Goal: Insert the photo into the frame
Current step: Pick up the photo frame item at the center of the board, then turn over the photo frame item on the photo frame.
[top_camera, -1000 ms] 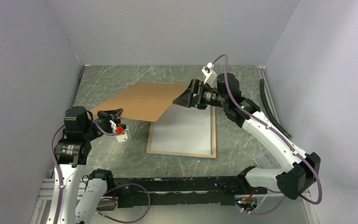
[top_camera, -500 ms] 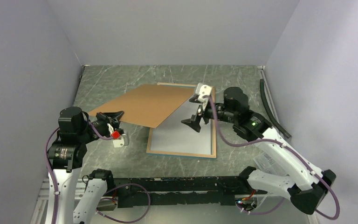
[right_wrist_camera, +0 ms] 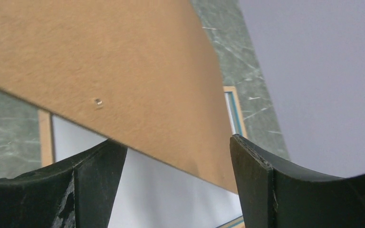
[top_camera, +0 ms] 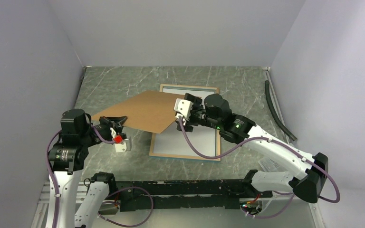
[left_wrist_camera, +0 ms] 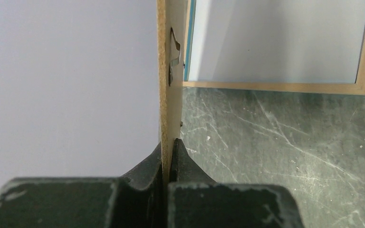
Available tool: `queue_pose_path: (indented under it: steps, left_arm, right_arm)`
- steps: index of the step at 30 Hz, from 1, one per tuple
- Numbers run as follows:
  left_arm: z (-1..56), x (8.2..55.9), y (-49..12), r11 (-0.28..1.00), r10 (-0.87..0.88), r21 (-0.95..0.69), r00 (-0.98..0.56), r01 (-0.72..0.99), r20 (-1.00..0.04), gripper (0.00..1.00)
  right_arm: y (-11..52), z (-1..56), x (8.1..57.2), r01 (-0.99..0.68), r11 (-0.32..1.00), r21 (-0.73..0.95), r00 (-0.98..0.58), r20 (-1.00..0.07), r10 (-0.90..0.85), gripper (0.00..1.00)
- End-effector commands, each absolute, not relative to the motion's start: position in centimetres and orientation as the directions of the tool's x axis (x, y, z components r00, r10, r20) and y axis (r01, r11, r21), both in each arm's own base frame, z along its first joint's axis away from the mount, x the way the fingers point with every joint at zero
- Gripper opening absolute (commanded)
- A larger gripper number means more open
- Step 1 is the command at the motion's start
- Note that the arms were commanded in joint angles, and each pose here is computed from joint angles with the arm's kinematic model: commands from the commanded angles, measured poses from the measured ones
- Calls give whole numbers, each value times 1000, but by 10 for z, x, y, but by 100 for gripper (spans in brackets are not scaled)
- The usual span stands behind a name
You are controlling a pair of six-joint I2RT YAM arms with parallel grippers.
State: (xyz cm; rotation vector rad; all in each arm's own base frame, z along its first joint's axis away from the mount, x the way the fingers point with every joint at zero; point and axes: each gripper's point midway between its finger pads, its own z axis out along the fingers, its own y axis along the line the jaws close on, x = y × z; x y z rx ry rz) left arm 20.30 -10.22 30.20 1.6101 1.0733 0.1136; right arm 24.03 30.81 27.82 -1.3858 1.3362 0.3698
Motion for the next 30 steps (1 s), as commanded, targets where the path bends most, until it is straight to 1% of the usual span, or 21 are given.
queue_pose_path:
  steps: [1,3,4,7,9,11,14,17,19,20,21,22,23,24,25,26,30]
  left_arm:
    - [344,194,-117,4,604,909,723,416,-334,3]
    - [345,194,-117,1,602,911,727,413,-330,2]
    - [345,194,-117,1,601,911,728,412,-330,3]
    - [350,195,-117,12,601,916,729,401,-327,3]
    - [353,196,-117,21,601,919,730,393,-326,3]
    - [355,197,-117,22,603,924,732,383,-318,3]
    - [361,202,-116,37,608,935,735,352,-300,3]
    - [373,208,-114,73,615,949,735,306,-285,4]
    - [382,213,-112,110,622,958,733,266,-275,19]
    - [386,216,-111,127,626,961,732,244,-269,34]
    - [390,217,-109,141,633,965,728,223,-261,51]
    - [394,220,-108,157,639,966,725,203,-256,64]
    - [398,222,-106,173,645,968,721,182,-251,68]
    - [401,225,-104,190,653,967,714,168,-252,75]
    - [405,227,-102,210,658,965,707,158,-259,87]
    - [410,230,-100,241,660,957,697,158,-281,93]
    - [437,237,-91,354,661,923,658,152,-362,94]
  right_arm:
    - [311,303,258,-745,335,-576,403,-790,-462,78]
    - [314,300,260,-747,332,-576,403,-789,-463,71]
    - [317,298,260,-751,322,-576,404,-787,-467,69]
    - [322,291,258,-759,295,-581,407,-776,-482,67]
    - [326,293,256,-757,295,-583,417,-778,-470,63]
    - [330,294,251,-763,283,-581,425,-781,-458,53]
    - [338,296,241,-778,250,-577,436,-781,-446,33]
    - [341,308,231,-784,254,-567,445,-798,-407,21]
    - [340,322,226,-780,282,-559,448,-813,-371,14]
    - [338,329,224,-779,299,-552,447,-822,-353,12]
    - [336,336,223,-779,321,-539,440,-834,-333,9]
    - [334,344,221,-782,339,-523,432,-847,-309,6]
    - [334,350,219,-790,352,-503,421,-861,-284,2]
    - [334,357,216,-798,359,-484,412,-873,-261,0]
    - [334,364,214,-808,371,-457,394,-889,-234,0]
    - [335,370,212,-820,381,-428,376,-903,-207,0]
    - [334,391,218,-837,465,-288,261,-957,-124,0]
